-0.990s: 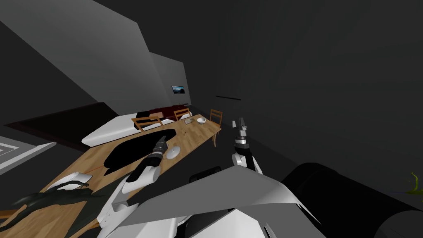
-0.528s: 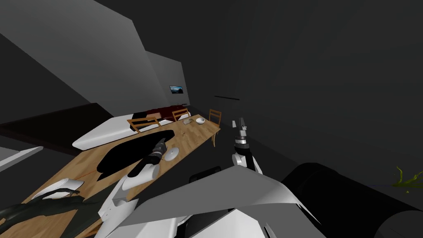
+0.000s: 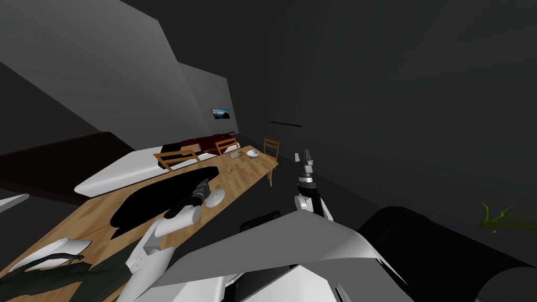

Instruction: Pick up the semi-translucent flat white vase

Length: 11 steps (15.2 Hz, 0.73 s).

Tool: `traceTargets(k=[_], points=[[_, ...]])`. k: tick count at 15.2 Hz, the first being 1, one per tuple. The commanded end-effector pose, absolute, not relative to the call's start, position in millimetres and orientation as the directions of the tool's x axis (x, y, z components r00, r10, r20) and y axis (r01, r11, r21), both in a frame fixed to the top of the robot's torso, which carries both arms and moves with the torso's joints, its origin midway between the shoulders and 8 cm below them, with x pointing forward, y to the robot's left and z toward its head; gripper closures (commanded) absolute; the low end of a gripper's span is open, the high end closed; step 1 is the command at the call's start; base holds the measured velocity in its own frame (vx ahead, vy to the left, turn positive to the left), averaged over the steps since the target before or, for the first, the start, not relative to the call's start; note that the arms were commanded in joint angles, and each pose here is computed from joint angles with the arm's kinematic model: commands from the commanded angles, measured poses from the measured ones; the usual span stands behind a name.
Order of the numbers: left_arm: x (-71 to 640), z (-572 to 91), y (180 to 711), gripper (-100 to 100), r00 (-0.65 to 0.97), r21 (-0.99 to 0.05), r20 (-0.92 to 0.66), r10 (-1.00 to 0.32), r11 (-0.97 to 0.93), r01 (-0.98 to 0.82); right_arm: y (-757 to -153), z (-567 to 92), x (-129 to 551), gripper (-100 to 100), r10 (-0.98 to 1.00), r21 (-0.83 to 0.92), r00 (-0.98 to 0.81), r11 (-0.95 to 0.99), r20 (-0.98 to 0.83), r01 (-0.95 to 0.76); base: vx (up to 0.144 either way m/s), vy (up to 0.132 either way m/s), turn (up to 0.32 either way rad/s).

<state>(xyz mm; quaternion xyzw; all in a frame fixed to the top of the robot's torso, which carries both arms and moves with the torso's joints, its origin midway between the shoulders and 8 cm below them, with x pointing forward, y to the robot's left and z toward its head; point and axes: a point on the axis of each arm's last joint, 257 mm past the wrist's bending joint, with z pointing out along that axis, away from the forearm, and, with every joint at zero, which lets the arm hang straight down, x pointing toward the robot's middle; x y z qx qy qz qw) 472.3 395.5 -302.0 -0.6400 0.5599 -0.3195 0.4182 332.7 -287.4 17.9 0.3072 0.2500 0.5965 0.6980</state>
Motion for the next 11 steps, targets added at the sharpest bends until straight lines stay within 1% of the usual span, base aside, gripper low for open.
traceTargets(k=[1,4,5,9,11], points=[[471,-315,408,-100,0.197,-0.868,-0.047,-0.979,-0.058,-0.494,-287,18,333,0,0.986,0.727,0.163,0.099,0.018,-0.679,0.014,-0.002,-0.075],[466,-323,409,-100,0.2,-0.849,-0.049,-0.978,-0.065,-0.525,-287,18,333,0,0.986,0.727,0.163,0.099,0.018,-0.679,0.012,0.002,-0.04],[465,-331,418,-100,0.225,-0.829,-0.039,-0.973,-0.094,-0.551,-287,18,333,0,0.986,0.727,0.163,0.1,0.018,-0.679,0.013,-0.002,-0.079],[457,-347,427,-100,0.256,-0.782,-0.032,-0.966,-0.135,-0.608,-287,18,333,0,0.986,0.727,0.163,0.099,0.018,-0.679,0.016,0.001,-0.072],[454,-351,427,-100,0.258,-0.77,-0.034,-0.966,-0.139,-0.622,-287,18,333,0,0.986,0.727,0.163,0.099,0.018,-0.679,0.01,0.002,-0.012]])
